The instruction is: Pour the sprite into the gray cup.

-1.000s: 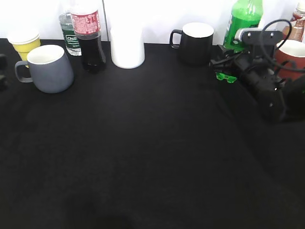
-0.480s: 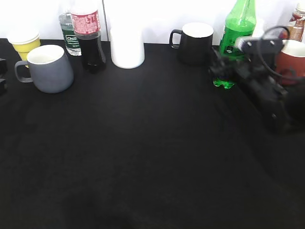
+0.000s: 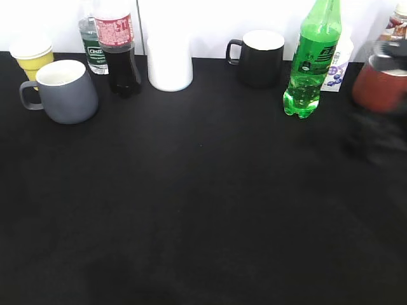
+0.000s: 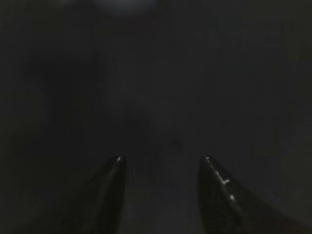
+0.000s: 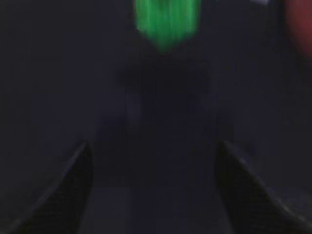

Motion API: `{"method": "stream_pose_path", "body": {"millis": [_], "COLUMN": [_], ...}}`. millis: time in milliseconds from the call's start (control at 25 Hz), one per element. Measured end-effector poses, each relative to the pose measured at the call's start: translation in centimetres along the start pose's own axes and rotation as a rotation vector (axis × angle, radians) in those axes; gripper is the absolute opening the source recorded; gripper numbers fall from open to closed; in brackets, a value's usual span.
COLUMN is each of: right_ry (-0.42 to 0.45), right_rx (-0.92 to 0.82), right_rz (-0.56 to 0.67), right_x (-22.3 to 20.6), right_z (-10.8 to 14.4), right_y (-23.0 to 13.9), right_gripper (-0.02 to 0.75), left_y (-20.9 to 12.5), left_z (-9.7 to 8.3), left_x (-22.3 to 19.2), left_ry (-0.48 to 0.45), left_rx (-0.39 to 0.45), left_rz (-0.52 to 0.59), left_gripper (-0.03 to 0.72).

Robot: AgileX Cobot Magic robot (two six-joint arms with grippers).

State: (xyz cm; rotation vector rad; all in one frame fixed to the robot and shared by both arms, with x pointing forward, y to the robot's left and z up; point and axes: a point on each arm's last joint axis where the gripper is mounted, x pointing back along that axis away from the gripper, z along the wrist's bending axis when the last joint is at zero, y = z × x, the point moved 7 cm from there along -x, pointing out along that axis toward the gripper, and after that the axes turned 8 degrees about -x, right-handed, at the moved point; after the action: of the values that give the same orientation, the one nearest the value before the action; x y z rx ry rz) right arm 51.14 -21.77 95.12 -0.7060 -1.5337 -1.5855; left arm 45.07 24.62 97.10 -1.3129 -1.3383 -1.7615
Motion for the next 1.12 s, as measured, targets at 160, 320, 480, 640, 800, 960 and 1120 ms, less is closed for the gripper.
{"method": "stream_pose_path", "body": {"millis": [160,320,480,640,800,960,1120], "right_ry": [-0.022,0.008,0.055,0.015,-0.003,0.03,0.037], "right_rx": [0.011,0.016,0.023,0.037,0.042,0.026,0.023], "right_rz": [0.119,-0.062,-0.402,-0.471,-0.347,-0.297,-0.293], "right_x": [6.7,14.7,22.2,22.0,16.7,15.4,15.4], "right_z": [-0.3,-0.6,-1.2,-2.5,-2.9,-2.5,-2.4], "right_y": [-2.0,-4.2,-6.9,-10.0,-12.1,-13.0,-13.1], "right_gripper": [0.589,0.589,0.589,0.588,0.587,0.587,0.587], "left_y": [-2.7,-5.7,-9.4,-10.1,-9.5,-10.5,-10.7], "left_z": [-0.9,-1.7,-2.4,-2.3,-2.1,-2.3,-2.3], "left_x": [3.9,11.3,15.8,13.0,10.6,9.0,8.8], "left_ry": [-0.025,0.017,0.056,0.053,0.057,0.041,0.038], "left_rx": [0.003,-0.016,-0.03,-0.026,-0.019,-0.017,-0.017], "left_rz": [0.013,-0.326,-0.608,-0.572,-0.588,-0.511,-0.497], "left_gripper": [0.379,0.399,0.4,0.4,0.402,0.402,0.402]}}
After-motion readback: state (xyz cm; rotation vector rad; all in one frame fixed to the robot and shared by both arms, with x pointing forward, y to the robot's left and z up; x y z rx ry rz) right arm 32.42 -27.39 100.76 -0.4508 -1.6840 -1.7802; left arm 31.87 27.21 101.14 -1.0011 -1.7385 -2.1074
